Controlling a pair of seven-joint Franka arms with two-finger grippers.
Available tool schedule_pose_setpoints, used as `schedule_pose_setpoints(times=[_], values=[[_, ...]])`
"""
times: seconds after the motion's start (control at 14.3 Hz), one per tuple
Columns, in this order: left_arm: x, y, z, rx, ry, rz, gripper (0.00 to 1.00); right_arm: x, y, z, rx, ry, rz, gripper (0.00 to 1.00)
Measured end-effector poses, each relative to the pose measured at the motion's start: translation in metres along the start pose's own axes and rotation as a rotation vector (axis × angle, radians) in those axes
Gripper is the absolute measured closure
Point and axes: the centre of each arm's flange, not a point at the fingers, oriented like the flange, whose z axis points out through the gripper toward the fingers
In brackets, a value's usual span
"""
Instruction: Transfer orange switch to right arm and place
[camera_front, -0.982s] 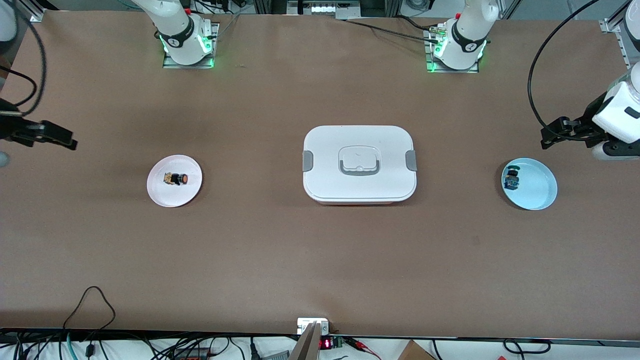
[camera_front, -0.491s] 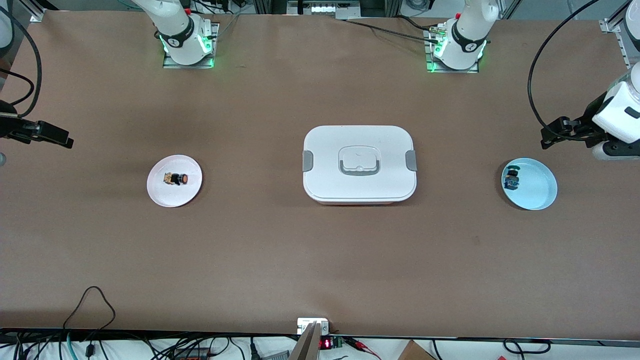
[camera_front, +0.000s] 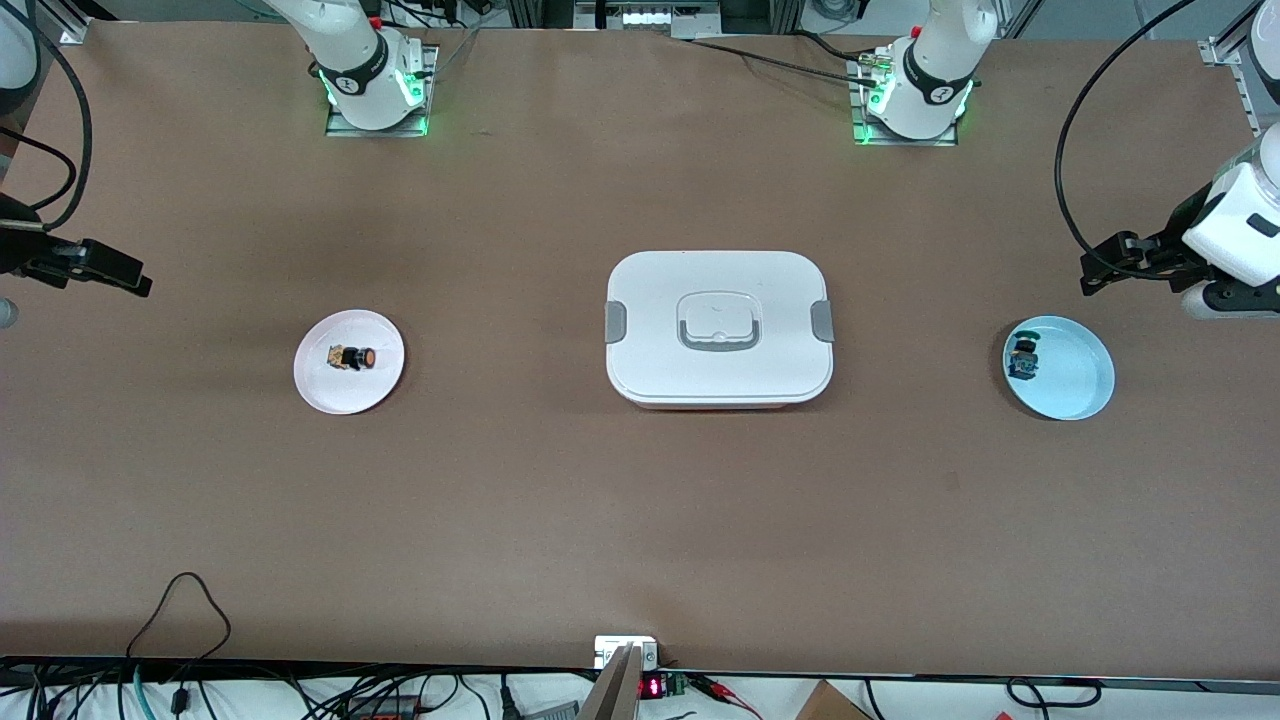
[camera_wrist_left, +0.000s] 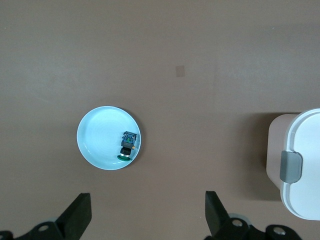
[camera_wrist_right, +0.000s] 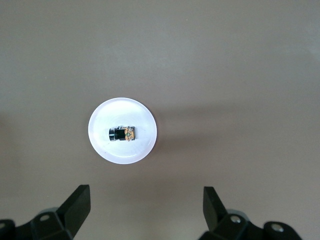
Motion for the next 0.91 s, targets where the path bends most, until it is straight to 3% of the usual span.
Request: schedule_pose_setpoints(times=[0.42, 0.91], values=[[0.000, 0.000, 0.000, 0.000, -0.003, 0.000, 0.00, -0.003, -0.006, -0.012, 0.002, 0.022, -0.012, 0.00], [-0.002, 0.000, 0.001, 0.001, -0.015, 0.000, 0.00, -0.008, -0.006, -0.011, 0.002, -0.011, -0.021, 0.00]])
